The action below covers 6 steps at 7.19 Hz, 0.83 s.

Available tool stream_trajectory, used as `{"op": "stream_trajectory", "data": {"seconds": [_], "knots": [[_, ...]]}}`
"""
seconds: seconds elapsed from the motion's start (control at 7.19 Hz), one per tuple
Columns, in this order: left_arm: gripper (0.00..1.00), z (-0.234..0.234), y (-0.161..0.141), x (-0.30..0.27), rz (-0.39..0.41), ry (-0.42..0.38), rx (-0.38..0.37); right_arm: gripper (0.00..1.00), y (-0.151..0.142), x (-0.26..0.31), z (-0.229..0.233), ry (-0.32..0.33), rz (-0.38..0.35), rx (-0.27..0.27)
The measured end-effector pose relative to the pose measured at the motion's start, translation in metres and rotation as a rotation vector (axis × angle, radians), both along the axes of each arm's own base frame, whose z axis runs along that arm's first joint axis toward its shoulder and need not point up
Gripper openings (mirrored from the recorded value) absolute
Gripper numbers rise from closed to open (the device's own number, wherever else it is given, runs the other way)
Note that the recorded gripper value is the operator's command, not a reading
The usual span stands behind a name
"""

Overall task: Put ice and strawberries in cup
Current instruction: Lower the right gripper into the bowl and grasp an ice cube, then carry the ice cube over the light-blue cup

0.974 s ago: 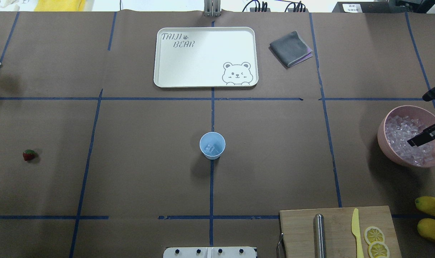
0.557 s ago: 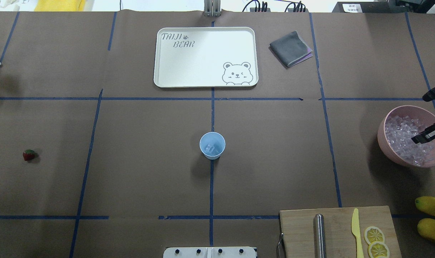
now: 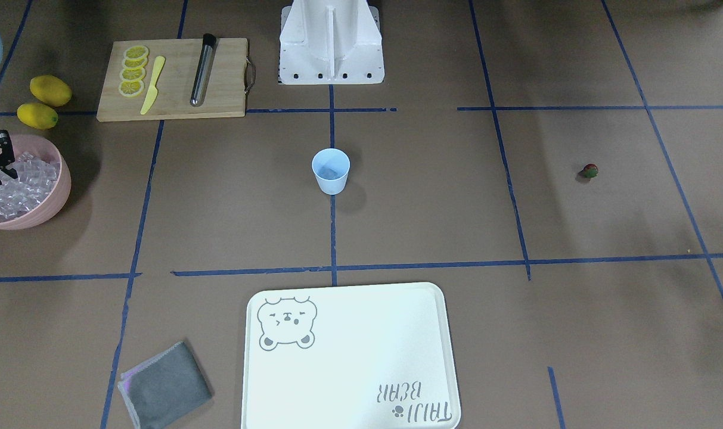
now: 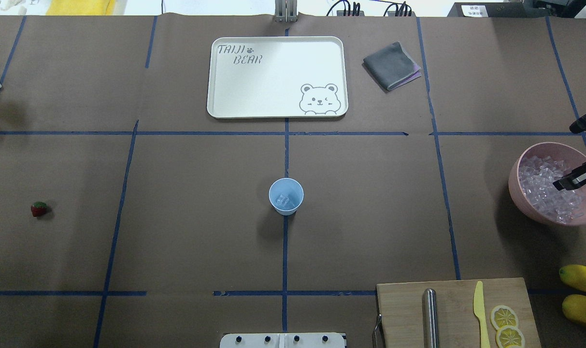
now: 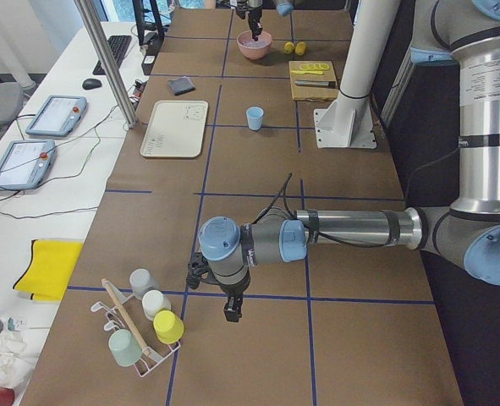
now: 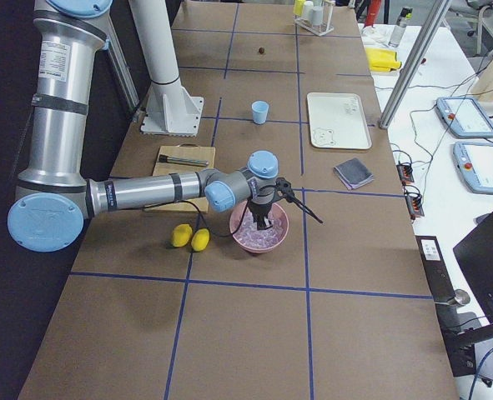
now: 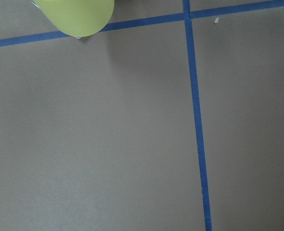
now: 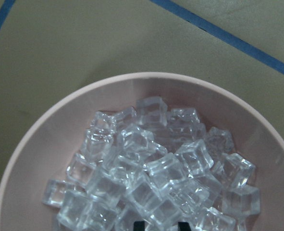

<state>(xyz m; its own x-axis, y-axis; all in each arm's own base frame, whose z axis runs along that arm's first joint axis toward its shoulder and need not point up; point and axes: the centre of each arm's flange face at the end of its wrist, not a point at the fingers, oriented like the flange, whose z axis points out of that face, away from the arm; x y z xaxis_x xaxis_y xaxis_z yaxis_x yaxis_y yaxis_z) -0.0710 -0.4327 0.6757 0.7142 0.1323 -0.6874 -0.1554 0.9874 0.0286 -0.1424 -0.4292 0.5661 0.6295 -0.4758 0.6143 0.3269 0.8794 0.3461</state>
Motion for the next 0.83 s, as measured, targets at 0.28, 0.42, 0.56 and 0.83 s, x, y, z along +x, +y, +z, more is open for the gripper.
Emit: {"op": "stream_trajectory", "data": {"seconds": [0.28, 0.42, 0.56, 0.83], "knots": [[1.00, 0.001, 0.000, 0.000, 0.000, 0.000, -0.002, 0.09, -0.006, 0.018, -0.037, -0.020, 0.047, 0.006], [1.00, 0.001, 0.000, 0.000, 0.000, 0.000, -0.002, 0.08, -0.006, 0.025, -0.066, -0.017, 0.074, -0.019], [1.00, 0.000, 0.000, 0.000, 0.000, 0.000, -0.002, 0.08, -0.006, 0.029, -0.098, -0.019, 0.126, -0.066], [1.00, 0.000, 0.000, 0.000, 0.000, 0.000, -0.001, 0.08, -0.013, 0.025, -0.154, -0.062, 0.285, -0.174]]}}
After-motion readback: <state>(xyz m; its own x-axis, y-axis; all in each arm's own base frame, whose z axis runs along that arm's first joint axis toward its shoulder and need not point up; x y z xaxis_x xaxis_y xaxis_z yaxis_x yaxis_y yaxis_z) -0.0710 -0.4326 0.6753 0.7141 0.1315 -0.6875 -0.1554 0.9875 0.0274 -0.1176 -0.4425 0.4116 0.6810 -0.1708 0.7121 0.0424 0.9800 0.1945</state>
